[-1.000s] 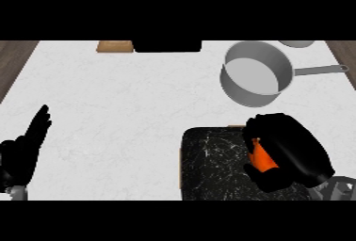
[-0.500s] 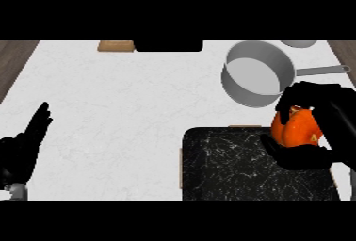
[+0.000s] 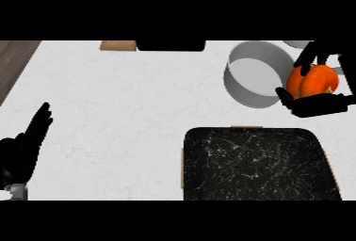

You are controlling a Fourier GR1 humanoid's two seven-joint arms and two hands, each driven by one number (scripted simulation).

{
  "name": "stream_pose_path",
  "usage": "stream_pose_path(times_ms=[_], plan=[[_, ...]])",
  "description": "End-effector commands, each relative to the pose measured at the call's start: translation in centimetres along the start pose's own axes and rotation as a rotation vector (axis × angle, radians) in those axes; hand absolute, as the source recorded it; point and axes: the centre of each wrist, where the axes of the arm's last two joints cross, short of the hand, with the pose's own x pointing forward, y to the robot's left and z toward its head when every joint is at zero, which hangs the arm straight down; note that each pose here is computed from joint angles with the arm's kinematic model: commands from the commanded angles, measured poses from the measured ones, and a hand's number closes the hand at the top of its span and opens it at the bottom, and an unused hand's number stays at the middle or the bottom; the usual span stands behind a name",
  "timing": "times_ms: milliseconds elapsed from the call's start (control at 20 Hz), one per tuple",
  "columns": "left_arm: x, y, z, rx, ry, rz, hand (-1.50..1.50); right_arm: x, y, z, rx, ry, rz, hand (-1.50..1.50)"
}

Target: Pick the squash from the tray and place it in the pot

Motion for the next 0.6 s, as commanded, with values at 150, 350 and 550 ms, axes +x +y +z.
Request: stream_pose_path(times_ms=[150,350,550], plan=[[-1.3,-1.2,-0.4,-0.009,0.002,-0.014,0.0,-3.0,-0.5,-5.6,-0.005,0.006,-0.01,1.5],[0.2,1.0,0.9,-0.018,-0.008,-0.003,0.0,-6.0,-0.4,-7.7,-0.001,0.014,0.006,1.5],[0.6,-0.2,-0.9,-0.019,-0.038,-0.012,0.0,-6.5,2.7,-9.9,0.041,-0.003,0.027,1.5]])
